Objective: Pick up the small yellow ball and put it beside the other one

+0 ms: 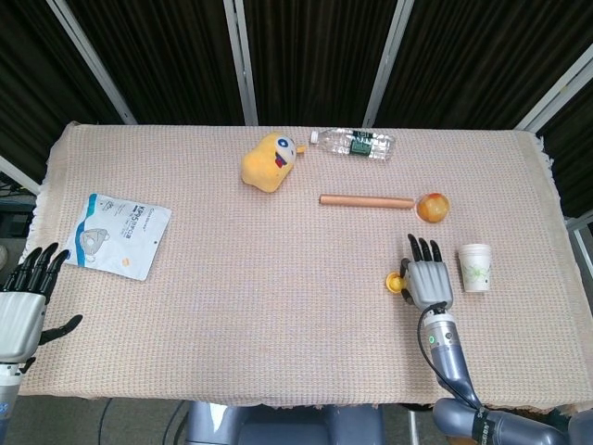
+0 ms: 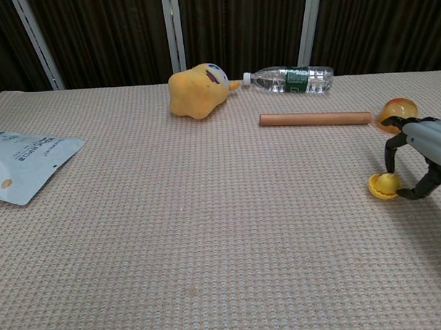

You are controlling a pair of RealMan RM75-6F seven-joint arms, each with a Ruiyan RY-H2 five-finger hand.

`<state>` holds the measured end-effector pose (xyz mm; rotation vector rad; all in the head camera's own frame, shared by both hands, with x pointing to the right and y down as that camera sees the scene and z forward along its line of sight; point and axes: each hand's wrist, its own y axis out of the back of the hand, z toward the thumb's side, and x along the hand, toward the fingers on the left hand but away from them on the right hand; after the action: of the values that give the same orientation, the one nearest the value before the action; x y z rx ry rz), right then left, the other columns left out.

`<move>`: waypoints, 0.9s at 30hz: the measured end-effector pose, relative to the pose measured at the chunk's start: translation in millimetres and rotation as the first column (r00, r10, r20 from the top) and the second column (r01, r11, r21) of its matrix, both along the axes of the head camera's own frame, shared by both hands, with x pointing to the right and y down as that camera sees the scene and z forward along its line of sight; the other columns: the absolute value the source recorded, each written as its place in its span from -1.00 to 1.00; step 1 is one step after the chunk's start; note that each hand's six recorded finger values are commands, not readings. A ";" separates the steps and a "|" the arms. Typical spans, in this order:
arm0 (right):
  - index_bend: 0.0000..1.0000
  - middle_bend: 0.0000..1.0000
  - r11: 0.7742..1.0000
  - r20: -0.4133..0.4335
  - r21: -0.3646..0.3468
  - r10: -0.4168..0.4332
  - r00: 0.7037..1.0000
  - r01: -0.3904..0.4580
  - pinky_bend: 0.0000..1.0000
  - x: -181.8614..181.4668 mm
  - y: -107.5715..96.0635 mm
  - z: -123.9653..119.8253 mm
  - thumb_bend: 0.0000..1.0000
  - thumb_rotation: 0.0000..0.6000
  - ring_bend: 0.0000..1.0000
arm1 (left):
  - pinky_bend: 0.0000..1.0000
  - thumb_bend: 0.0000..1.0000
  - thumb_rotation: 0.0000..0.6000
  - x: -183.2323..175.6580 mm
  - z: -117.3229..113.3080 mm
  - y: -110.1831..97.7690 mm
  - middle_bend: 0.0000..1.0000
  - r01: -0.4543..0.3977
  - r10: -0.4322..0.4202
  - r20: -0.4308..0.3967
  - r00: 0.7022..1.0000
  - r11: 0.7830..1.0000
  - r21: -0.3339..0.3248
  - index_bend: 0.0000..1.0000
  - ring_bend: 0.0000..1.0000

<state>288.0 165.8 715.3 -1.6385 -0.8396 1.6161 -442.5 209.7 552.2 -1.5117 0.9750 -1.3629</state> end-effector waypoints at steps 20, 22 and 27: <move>-0.15 -1.00 0.999 0.032 0.004 -0.037 0.999 0.036 -1.00 -14.4 1.8 -2.7 -0.75 1.00 -1.00 | -0.64 -1.00 1.00 -0.5 0.8 -1.4 -1.00 0.001 -0.001 -0.009 1.000 1.000 0.000 -1.00 -1.00; -0.17 -1.00 0.999 0.034 0.005 -0.043 0.999 0.043 -1.00 -15.8 2.2 -3.3 -0.79 1.00 -1.00 | -0.64 -1.00 1.00 -0.4 0.8 -1.5 -1.00 0.000 0.000 -0.008 1.000 1.000 0.000 -1.00 -1.00; -0.27 -1.00 0.998 0.029 0.017 -0.060 0.998 0.060 -1.00 -15.4 1.2 -7.5 -1.00 1.00 -1.00 | -0.64 -1.00 1.00 -0.5 0.7 -1.8 -1.00 -0.001 0.001 -0.007 1.000 1.000 0.001 -1.00 -1.00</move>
<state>272.6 167.0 707.9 -1.6647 -0.8090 1.5437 -443.0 207.9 552.9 -1.5176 0.9788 -1.3569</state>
